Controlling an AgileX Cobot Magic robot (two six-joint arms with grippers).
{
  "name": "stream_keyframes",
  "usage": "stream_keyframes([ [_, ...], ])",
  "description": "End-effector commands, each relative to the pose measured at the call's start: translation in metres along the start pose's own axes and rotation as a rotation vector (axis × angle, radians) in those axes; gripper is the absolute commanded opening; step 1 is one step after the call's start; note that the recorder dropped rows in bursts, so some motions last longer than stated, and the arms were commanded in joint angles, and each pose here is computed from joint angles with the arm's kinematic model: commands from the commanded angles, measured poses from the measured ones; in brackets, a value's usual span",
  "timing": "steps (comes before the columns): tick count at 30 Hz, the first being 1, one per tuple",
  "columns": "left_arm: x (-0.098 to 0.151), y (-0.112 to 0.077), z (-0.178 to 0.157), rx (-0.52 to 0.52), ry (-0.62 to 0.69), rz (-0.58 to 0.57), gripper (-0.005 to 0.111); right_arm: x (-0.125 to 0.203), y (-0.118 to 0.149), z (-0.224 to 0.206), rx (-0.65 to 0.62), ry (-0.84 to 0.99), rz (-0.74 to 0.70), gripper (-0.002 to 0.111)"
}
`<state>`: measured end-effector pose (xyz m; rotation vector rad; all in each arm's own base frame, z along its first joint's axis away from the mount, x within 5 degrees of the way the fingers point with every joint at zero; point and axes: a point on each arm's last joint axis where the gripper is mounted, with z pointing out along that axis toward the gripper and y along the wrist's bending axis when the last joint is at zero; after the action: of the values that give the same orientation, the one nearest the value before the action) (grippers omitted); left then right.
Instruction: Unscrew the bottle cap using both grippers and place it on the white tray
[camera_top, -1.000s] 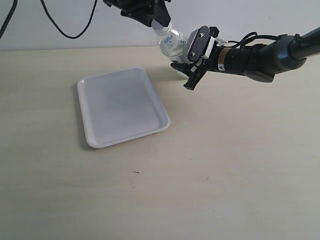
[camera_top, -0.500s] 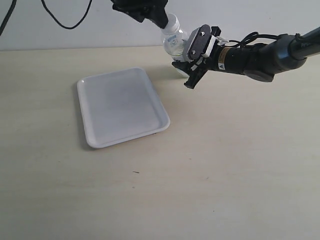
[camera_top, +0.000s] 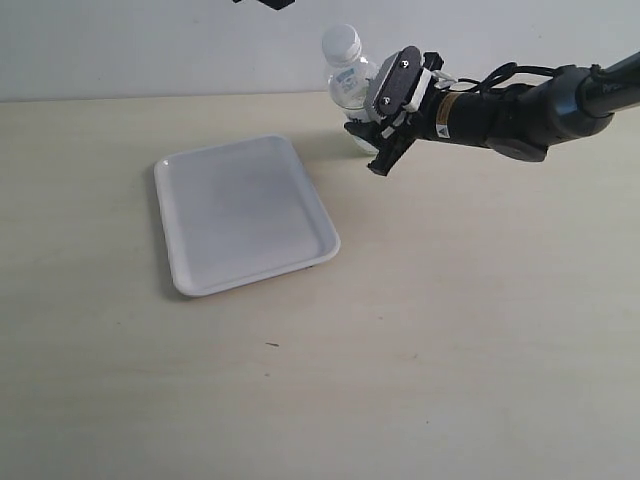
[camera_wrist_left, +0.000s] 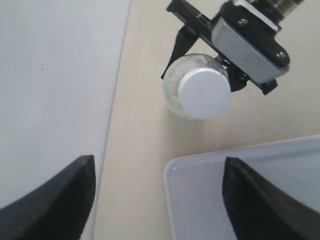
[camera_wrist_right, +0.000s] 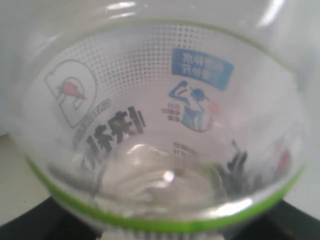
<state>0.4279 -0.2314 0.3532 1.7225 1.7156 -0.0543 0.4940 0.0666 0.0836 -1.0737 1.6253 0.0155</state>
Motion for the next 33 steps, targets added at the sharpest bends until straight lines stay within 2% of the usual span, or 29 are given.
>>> stream_keyframes([
  [1, -0.008, -0.010, 0.014, 0.054, -0.030, 0.213, 0.069, 0.006, 0.003, 0.000, -0.019, 0.057, -0.018, 0.000],
  [5, -0.022, -0.026, 0.032, 0.073, 0.033, 0.411, 0.069, 0.006, 0.003, 0.000, -0.019, 0.057, -0.018, 0.000],
  [10, -0.041, -0.043, 0.049, 0.074, 0.064, 0.490, 0.069, 0.006, 0.003, 0.000, -0.019, 0.057, -0.018, 0.000],
  [15, -0.041, -0.044, 0.063, 0.060, 0.062, 0.501, 0.069, 0.006, 0.003, 0.000, -0.022, 0.057, -0.020, 0.000],
  [25, -0.040, -0.044, 0.064, 0.064, 0.067, 0.520, 0.069, 0.006, 0.003, 0.000, -0.021, 0.057, -0.006, 0.000],
  [28, -0.041, -0.045, 0.064, 0.066, 0.058, 0.491, 0.069, 0.006, 0.003, 0.000, -0.021, 0.057, -0.006, 0.000],
  [30, -0.039, -0.044, 0.064, 0.066, 0.079, 0.496, 0.069, 0.006, 0.003, 0.000, -0.021, 0.057, -0.003, 0.000],
  [33, -0.028, -0.034, 0.063, 0.013, 0.162, 0.501, 0.069, 0.006, 0.003, 0.000, -0.021, 0.057, -0.003, 0.000],
])
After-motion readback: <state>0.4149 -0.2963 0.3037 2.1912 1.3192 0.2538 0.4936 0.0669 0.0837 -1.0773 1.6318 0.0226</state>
